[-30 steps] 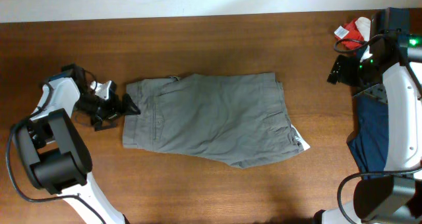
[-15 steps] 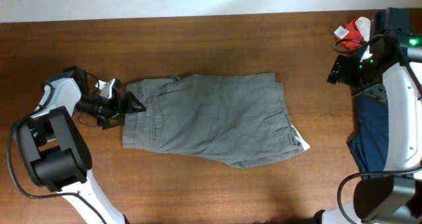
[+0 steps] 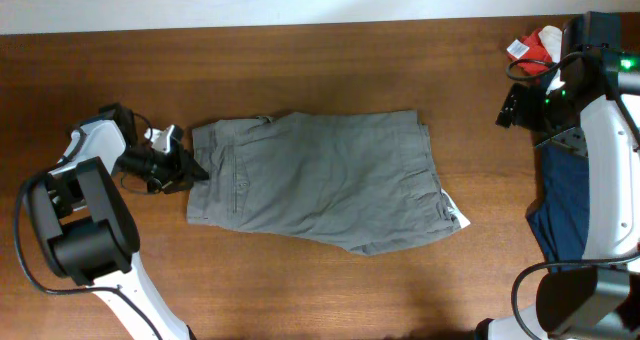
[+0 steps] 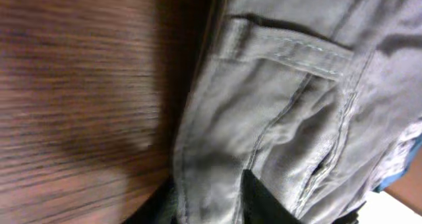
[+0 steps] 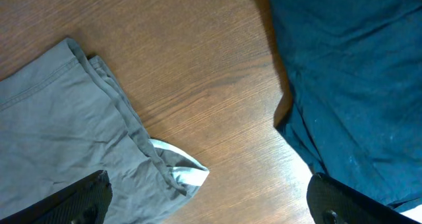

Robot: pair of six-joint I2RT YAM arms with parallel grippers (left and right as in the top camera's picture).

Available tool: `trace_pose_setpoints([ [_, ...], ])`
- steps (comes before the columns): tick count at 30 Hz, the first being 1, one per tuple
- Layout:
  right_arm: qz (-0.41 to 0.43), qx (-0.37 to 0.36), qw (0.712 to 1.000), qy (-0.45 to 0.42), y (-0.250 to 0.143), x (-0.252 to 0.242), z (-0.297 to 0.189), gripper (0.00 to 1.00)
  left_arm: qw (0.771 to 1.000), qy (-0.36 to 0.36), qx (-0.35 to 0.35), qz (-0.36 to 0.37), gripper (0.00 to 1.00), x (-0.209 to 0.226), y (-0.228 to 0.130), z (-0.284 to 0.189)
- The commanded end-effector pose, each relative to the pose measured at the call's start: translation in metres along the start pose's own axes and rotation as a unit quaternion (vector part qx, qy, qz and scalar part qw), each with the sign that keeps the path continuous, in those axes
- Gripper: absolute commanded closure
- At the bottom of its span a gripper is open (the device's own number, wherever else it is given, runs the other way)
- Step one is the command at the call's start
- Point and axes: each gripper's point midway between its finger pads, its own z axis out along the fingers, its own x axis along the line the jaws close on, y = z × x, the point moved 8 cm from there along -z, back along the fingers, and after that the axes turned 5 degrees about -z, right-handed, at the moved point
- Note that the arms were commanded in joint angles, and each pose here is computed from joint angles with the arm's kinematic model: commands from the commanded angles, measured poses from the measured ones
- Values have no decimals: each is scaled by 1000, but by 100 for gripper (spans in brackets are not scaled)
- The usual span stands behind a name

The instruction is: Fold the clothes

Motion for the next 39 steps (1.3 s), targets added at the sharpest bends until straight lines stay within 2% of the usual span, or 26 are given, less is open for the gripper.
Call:
trace_pose_setpoints([
  [1,3,3,1000,-2,0,-2,1,2,994,83,61,-27,97,37,-13,39],
  [7,3,3,1000,-2,0,-2,1,2,993,93,59,-28,99,38,-12,39],
  [12,3,3,1000,-2,0,-2,1,2,983,156,60,-72,99,43,-10,27],
  [16,3,3,1000,-2,0,-2,1,2,983,162,45,-78,99,20,5,-12],
  [21,3,3,1000,-2,0,-2,1,2,974,201,-39,-100,99,-17,8,-87],
  [25,3,3,1000,-2,0,-2,1,2,958,243,-111,-105,99,-41,-13,-142],
  [29,3,3,1000,-2,0,-2,1,2,948,247,-174,-102,99,-70,-39,-193],
  [33,3,3,1000,-2,0,-2,1,2,944,236,-219,-68,99,-112,-72,-239],
  [39,3,3,1000,-2,0,-2,1,2,938,230,-257,28,99,-179,-100,-254],
])
